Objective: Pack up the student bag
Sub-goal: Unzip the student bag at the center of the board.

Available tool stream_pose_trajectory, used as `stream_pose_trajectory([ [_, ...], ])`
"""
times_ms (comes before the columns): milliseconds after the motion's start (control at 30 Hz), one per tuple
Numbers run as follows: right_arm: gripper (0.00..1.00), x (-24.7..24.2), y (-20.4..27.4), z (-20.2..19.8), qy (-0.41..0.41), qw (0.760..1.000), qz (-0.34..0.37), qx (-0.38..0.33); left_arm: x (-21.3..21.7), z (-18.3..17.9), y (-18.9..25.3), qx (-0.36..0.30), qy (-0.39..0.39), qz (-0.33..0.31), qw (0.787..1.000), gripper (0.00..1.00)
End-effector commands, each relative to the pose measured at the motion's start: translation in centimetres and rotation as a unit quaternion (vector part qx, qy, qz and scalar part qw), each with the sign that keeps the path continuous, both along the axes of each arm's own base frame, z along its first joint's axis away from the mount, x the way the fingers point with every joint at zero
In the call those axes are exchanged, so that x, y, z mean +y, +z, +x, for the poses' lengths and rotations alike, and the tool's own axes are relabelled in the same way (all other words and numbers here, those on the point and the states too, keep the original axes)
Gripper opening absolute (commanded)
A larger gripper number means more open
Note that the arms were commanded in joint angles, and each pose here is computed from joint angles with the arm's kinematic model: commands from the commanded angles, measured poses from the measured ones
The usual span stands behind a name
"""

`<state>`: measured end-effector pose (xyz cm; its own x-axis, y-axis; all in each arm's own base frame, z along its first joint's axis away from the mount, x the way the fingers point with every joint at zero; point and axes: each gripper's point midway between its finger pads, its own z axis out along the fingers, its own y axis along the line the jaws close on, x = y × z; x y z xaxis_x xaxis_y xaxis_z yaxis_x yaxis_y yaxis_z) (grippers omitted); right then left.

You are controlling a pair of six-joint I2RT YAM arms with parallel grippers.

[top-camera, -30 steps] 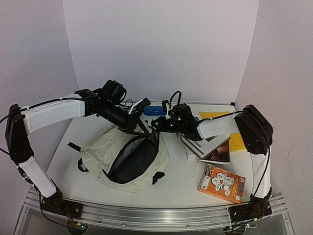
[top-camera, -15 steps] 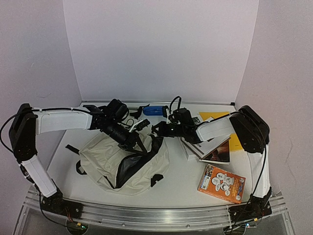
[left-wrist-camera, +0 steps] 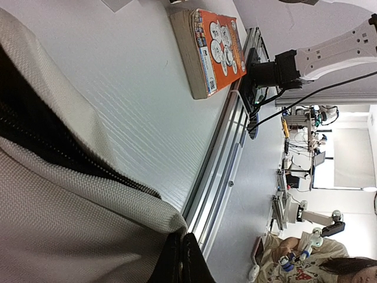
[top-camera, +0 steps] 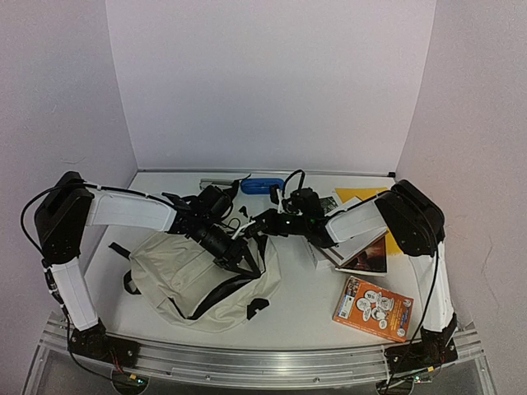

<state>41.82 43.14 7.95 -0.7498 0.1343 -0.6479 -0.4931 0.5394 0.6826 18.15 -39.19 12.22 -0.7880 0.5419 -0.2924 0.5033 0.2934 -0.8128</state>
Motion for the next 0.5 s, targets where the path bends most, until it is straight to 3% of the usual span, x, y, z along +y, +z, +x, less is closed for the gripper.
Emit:
stream_pose_trajectory([
  [0, 0.00, -1.1, 4.0, 4.9, -0.069, 0.994, 0.052, -0.061, -1.7, -5.3, 2.6, 0.069, -0.093, -0.042, 0.992, 0.00],
  [200, 0.00, -0.6, 5.5, 5.2, -0.065, 0.992, 0.080, -0.072, -1.9, -5.2, 2.5, 0.059, -0.090, -0.038, 0.993, 0.00],
  [333, 0.01, -1.4, 6.8, 4.8, -0.074, 0.991, 0.081, -0.080, -1.2, -1.3, 1.4, -0.028, 0.004, 0.029, 0.999, 0.00],
  [400, 0.09, -2.0, 7.5, 4.3, -0.080, 0.990, 0.076, -0.087, -0.5, 0.5, 1.6, -0.046, 0.046, 0.041, 0.997, 0.00],
  [467, 0.25, -3.3, 8.1, 3.7, -0.095, 0.989, 0.061, -0.096, 0.8, 3.4, 2.6, -0.071, 0.112, 0.040, 0.990, 0.00],
])
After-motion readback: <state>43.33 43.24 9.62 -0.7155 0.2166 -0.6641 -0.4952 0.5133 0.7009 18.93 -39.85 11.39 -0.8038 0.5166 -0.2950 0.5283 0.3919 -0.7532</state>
